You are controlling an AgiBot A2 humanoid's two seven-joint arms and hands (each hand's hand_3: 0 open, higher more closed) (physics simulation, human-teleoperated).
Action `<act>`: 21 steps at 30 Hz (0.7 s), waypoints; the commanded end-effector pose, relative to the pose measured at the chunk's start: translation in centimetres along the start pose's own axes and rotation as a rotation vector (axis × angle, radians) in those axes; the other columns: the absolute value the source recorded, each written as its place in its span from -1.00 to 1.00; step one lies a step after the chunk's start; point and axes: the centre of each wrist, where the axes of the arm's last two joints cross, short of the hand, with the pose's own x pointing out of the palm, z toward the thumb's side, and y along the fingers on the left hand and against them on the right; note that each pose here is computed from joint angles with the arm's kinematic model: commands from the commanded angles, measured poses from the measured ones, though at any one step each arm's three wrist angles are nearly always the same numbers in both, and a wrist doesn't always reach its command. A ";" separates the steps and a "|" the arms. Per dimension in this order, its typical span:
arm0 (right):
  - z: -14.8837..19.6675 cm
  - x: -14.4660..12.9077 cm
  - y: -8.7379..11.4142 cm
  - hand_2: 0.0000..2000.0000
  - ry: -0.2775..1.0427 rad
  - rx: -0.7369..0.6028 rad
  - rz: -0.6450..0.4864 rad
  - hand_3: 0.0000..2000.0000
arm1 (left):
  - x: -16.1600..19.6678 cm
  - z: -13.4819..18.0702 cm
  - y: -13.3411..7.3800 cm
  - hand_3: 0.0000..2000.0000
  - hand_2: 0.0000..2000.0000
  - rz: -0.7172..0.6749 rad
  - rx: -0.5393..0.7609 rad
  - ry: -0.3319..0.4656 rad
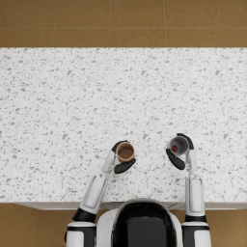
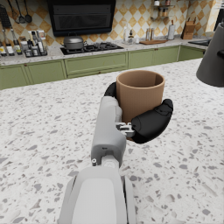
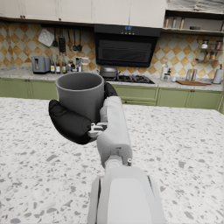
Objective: Pick up two cups and pour the berry on the right into the cup on the left
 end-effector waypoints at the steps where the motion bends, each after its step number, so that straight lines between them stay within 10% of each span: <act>1: 2.5 1.6 -1.6 1.00 0.017 -0.115 0.058 0.28 | 0.5 0.8 0.8 0.28 1.00 -0.012 0.037 0.022; 21: 5.6 6.6 -4.1 1.00 0.543 -0.285 0.120 0.28 | 2.6 -0.1 2.0 0.28 1.00 -0.059 0.011 0.057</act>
